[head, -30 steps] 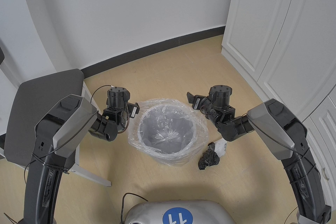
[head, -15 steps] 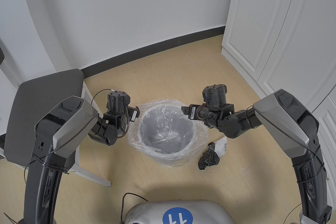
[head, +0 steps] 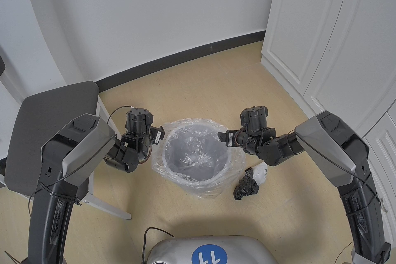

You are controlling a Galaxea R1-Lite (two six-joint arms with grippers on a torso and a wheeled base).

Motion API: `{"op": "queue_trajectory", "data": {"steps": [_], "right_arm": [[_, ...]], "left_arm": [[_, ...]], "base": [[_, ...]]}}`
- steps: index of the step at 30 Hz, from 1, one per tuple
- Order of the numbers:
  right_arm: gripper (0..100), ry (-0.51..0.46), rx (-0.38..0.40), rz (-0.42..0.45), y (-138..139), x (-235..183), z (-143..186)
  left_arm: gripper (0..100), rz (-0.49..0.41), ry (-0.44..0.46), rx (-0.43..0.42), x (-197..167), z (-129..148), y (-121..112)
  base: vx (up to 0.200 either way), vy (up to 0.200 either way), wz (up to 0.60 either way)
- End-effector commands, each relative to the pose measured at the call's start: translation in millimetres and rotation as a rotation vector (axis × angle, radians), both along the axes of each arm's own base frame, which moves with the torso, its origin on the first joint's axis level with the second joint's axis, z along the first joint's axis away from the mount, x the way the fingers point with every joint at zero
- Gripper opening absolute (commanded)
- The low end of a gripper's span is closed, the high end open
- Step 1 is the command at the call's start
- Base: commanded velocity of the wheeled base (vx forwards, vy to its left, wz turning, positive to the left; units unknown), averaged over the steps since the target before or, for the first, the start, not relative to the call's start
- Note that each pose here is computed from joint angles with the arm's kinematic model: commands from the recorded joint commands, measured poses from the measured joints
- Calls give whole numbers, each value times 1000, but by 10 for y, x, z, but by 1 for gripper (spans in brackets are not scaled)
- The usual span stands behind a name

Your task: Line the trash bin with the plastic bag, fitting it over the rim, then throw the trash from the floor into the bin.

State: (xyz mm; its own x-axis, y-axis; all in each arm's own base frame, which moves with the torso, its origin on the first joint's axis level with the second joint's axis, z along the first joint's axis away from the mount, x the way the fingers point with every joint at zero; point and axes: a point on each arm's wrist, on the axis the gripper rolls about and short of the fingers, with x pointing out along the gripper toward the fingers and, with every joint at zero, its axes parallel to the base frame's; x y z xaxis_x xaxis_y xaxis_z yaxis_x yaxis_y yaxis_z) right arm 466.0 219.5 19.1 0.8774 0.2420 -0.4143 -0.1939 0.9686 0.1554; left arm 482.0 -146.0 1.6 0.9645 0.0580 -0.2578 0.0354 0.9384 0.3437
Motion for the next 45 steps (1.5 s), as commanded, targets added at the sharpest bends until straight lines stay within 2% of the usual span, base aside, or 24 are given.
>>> {"op": "queue_trajectory", "data": {"steps": [1,7,19,31,36,38,45], "right_arm": [[100,15,-13,-16,-86,49,-101],[100,0,-9,-39,-201,103,-61],[100,-58,25,-46,-165,210,64],[100,-59,24,-71,-222,290,-15],[100,-85,43,-61,-222,121,300],[100,-78,45,-34,-199,-84,415],[100,-21,8,2,-178,-395,239]], "left_arm": [[100,1,1,0,2,-4,7],[100,1,0,-2,2,-4,7],[100,1,1,-3,58,-96,13],[100,12,-11,-6,148,-183,35],[100,12,-7,-5,185,-269,23],[100,16,-13,-7,207,-271,42],[100,17,-16,-9,197,-256,45]], "base": [[0,0,0],[0,0,0],[0,0,0],[0,0,0],[0,0,0],[0,0,0],[0,0,0]]}}
